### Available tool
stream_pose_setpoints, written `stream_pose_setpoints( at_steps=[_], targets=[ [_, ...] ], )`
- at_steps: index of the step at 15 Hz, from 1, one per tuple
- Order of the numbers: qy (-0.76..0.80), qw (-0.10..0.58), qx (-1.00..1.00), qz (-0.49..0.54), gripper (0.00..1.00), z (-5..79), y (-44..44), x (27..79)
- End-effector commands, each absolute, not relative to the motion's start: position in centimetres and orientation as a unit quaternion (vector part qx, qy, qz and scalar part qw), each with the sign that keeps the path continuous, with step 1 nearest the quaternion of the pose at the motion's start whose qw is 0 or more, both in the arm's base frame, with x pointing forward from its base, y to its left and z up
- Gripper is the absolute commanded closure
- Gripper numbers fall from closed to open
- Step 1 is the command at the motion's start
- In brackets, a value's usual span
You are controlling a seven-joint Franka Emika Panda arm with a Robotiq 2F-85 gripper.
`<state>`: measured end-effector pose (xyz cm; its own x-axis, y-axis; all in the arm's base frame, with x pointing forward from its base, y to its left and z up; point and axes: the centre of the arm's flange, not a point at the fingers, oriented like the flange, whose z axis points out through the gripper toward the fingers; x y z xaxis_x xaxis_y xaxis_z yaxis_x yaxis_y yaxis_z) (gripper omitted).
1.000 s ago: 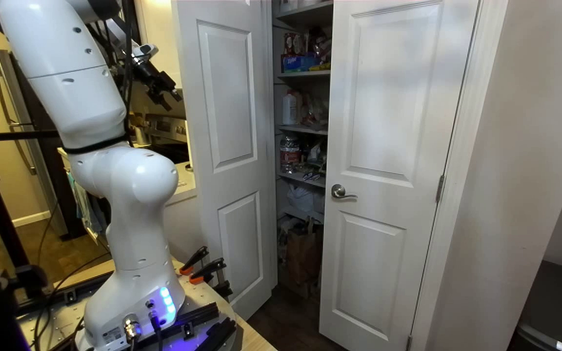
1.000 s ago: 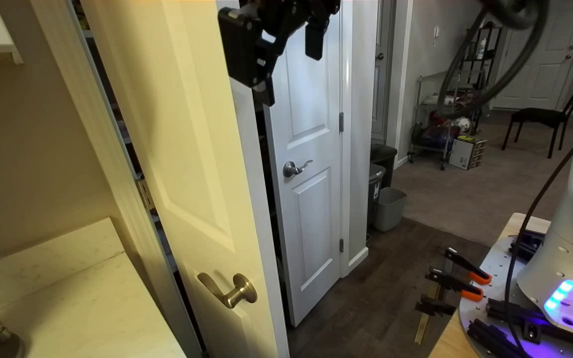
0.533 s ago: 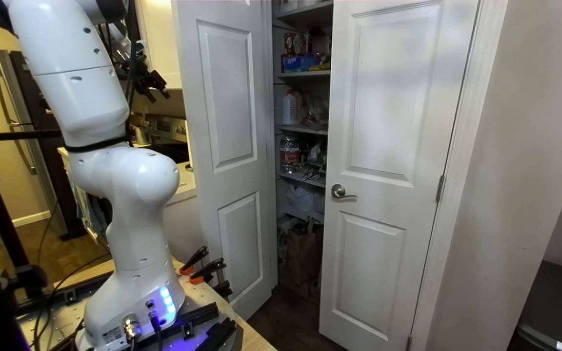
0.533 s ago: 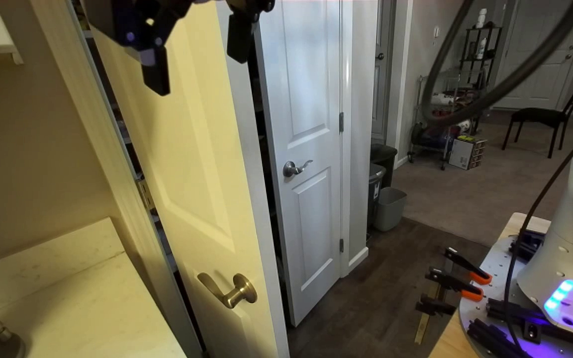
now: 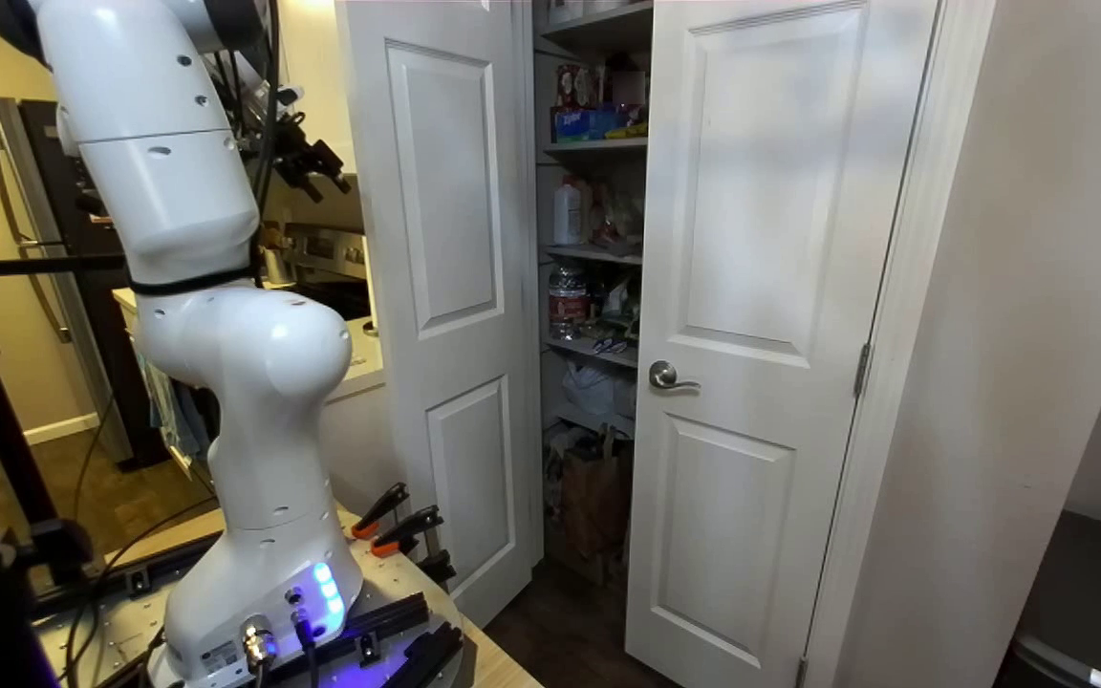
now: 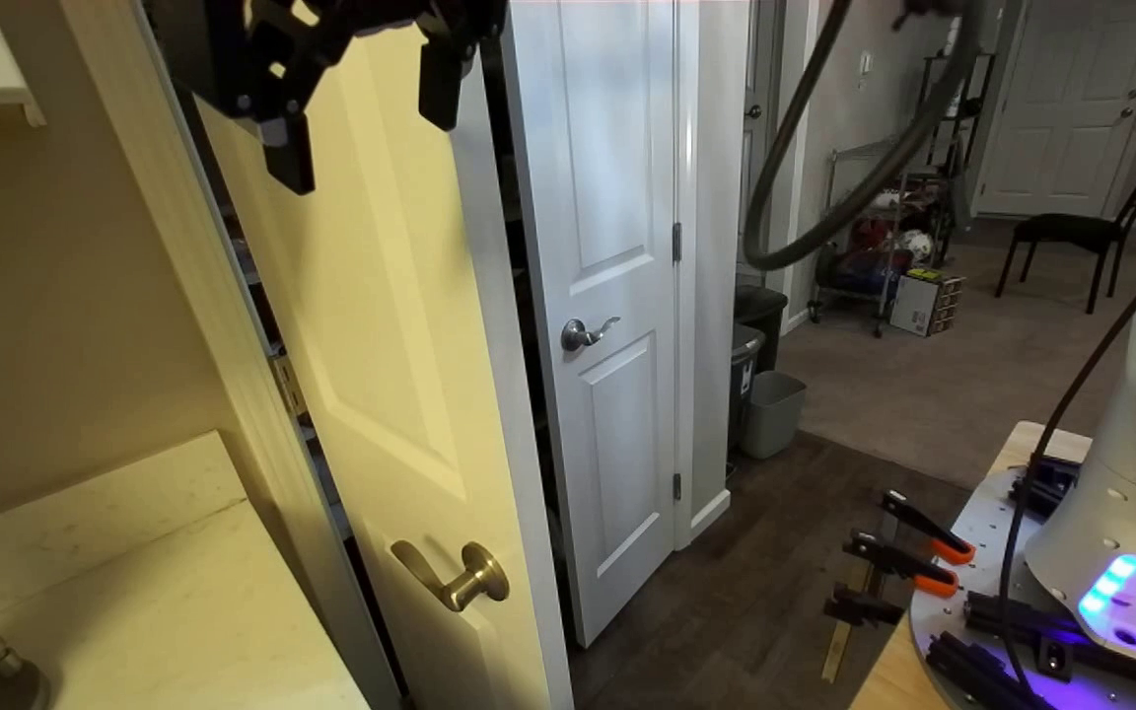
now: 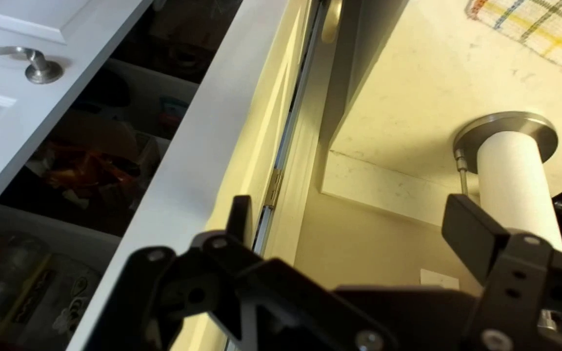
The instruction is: Close the door
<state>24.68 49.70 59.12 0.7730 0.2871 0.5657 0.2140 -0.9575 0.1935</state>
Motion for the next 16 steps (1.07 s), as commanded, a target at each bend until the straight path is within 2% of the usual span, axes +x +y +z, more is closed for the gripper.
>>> stream_pose_setpoints(
  at_steps=[1,7,12,14,16],
  targets=[
    [0.139,0.089,0.923,0.348,0.0,59.3,48.9,25.5],
    [0.102,0.159,0.923,0.335,0.0,58.8,46.5,25.3],
    [0.021,0.256,0.916,0.309,0.0,59.1,42.5,24.4],
    [0.002,0.267,0.92,0.287,0.0,59.5,42.3,23.6],
    [0.029,0.245,0.939,0.242,0.0,59.3,43.2,23.1]
  ],
)
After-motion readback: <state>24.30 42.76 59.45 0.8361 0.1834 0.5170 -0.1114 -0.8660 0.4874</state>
